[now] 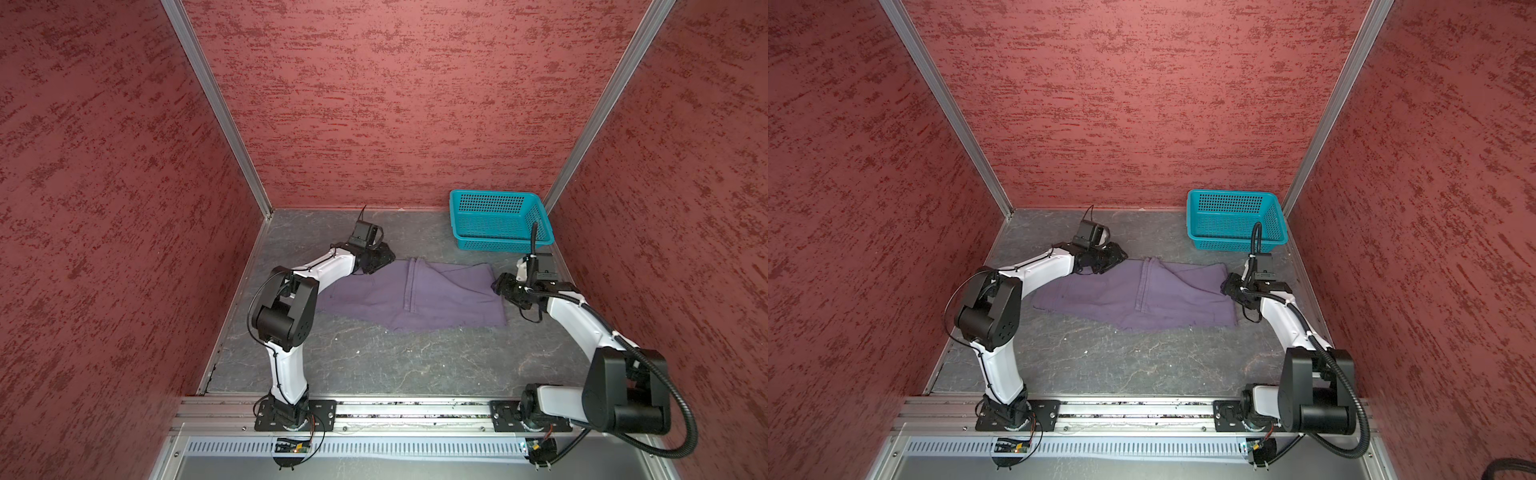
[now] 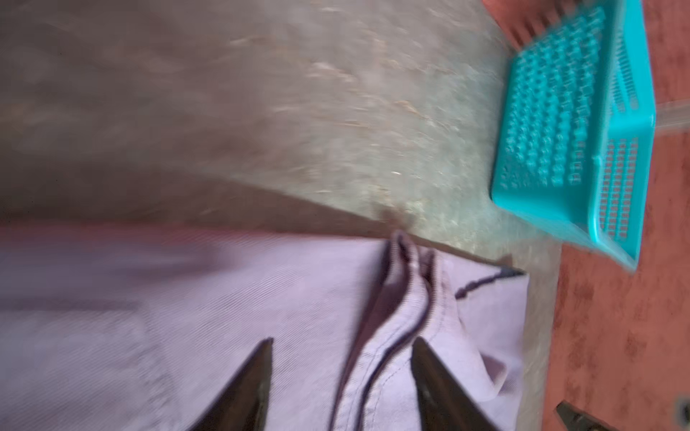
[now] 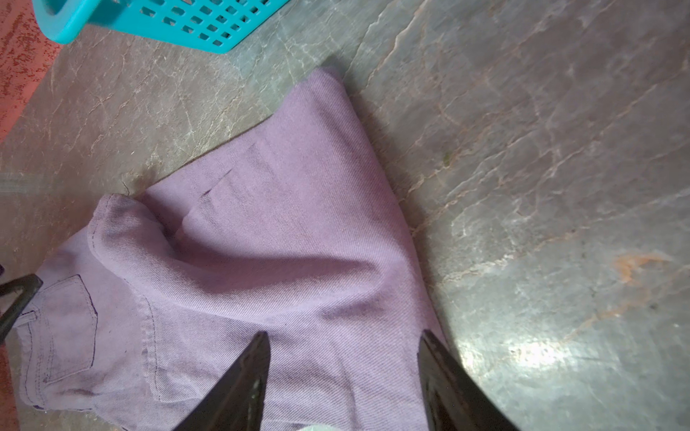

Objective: Fold and stack the trousers
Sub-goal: Smooth out the trousers at the center of the table.

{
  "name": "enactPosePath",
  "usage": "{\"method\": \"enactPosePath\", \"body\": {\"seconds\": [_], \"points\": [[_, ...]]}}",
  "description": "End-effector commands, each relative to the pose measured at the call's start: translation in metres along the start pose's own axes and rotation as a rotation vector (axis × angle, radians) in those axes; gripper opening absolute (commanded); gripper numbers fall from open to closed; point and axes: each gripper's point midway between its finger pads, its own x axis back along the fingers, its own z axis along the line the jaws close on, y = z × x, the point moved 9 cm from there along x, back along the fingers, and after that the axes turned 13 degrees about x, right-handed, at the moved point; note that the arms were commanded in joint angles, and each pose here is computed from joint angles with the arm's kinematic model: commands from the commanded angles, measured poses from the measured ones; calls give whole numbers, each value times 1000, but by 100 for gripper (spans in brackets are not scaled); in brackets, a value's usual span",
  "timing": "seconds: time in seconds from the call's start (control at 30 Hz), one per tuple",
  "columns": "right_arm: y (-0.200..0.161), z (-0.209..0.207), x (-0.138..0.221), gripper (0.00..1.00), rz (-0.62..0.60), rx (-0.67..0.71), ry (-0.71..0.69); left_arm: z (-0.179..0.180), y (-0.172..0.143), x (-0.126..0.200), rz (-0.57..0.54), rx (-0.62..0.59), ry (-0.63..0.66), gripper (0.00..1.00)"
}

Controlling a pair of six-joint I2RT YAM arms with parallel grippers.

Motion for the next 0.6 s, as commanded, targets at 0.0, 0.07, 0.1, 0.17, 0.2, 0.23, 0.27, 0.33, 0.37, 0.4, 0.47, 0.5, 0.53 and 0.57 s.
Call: {"method": "enactPosePath", "body": {"seconds": [0.0, 0.07, 0.1, 0.17, 0.2, 0.23, 0.27, 0.33, 0.37, 0.4, 0.47, 0.5, 0.53, 0.57], "points": [[-1, 2, 0, 63, -19, 2, 33, -8, -26, 13, 55, -23, -26, 38], [-3, 1, -1, 63, -18, 2, 28, -11, -55, 13, 126, -62, -32, 37], [-3, 1, -2, 63, -15, -2, 30, -13, -71, 12, 161, -81, -37, 39], [-4, 2, -3, 63, -14, -10, 48, -13, -94, 13, 210, -110, -25, 50], [-4, 2, -3, 63, -16, -11, 56, -11, -103, 13, 225, -115, -8, 54], [-4, 2, -3, 63, -17, -12, 58, -8, -110, 13, 238, -115, 7, 56], [-4, 2, -3, 63, -19, -10, 57, -4, -115, 13, 250, -107, 24, 58], [-3, 2, -3, 63, -18, -8, 59, 3, -123, 12, 264, -91, 65, 58], [-4, 3, -3, 63, -16, -8, 64, 7, -125, 10, 269, -84, 93, 58], [-4, 3, -3, 63, -17, -8, 69, 10, -127, 10, 268, -79, 118, 58], [-4, 3, -2, 63, -20, -4, 63, 15, -128, 9, 253, -74, 171, 58], [-5, 2, -3, 63, -19, -1, 59, 15, -129, 9, 250, -76, 183, 58], [-5, 2, -3, 63, -17, -1, 59, 15, -130, 8, 245, -78, 195, 58], [-6, 2, -2, 63, -17, -1, 61, 15, -131, 6, 247, -80, 203, 58]]}}
